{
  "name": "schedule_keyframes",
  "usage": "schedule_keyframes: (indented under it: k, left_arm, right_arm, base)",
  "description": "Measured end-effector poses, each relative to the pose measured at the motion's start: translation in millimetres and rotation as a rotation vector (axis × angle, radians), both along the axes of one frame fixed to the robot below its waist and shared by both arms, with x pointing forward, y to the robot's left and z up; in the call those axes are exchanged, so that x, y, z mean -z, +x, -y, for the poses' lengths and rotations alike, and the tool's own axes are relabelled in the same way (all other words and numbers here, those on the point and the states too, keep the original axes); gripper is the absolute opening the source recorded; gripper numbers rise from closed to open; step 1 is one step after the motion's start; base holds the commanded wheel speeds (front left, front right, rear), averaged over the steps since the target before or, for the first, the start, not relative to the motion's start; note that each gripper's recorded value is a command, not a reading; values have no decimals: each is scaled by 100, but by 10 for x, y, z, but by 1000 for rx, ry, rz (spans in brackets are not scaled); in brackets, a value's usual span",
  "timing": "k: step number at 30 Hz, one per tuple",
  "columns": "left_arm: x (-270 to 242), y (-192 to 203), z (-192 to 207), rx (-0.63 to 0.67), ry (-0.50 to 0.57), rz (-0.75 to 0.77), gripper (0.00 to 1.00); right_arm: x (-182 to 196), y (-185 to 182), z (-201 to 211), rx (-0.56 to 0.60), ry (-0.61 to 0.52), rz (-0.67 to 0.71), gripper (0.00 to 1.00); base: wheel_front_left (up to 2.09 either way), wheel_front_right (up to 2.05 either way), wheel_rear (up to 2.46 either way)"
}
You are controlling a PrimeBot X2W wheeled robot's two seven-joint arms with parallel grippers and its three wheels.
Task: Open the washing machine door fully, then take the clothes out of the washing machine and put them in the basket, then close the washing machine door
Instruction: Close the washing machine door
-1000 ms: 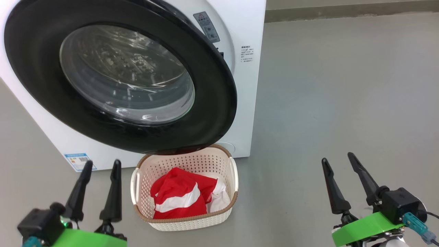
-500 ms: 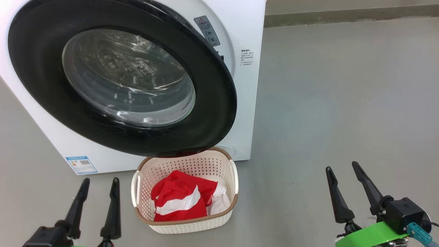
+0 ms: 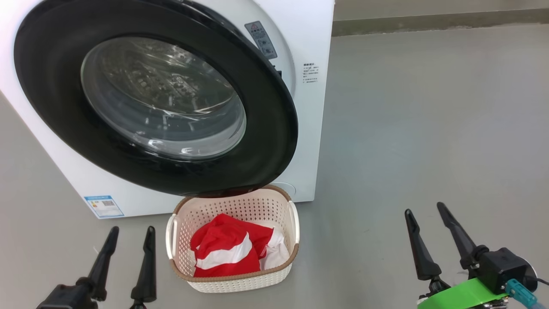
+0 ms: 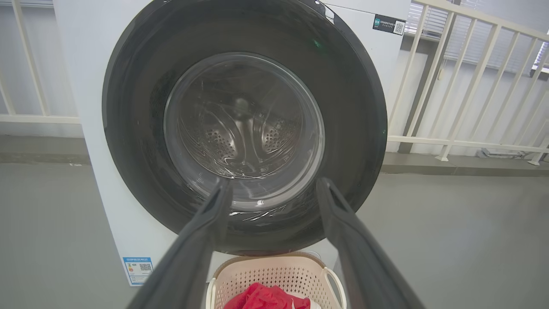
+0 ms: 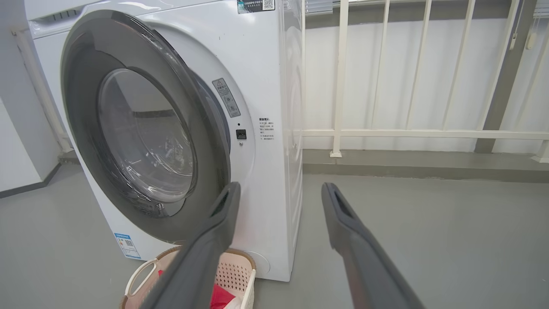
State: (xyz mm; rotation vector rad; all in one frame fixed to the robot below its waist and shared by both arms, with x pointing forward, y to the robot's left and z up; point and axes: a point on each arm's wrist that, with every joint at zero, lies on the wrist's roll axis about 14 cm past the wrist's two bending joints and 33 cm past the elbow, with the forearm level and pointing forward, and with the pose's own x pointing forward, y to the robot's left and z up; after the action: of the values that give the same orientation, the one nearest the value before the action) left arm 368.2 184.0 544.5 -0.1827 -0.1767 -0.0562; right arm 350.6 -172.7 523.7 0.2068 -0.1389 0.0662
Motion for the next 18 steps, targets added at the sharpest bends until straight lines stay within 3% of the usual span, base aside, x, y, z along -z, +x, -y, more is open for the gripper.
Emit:
schedule_keyframes:
  k: [2,10,18]
  left_arm:
    - [3,-3,13,4,-5,0,100]
    - [8,-22,4,0,-11,3,100]
    - [9,-28,-23,-12,-1,4,100]
  right_arm:
    - [15,4,-26,-8,-10,-5,0]
    - [128,57,-207,-64,-41,-40,0]
    - [100,329,-665,-203,-73,-33,0]
  base:
    - [0,0,0]
    - [0,0,0]
    - [0,0,0]
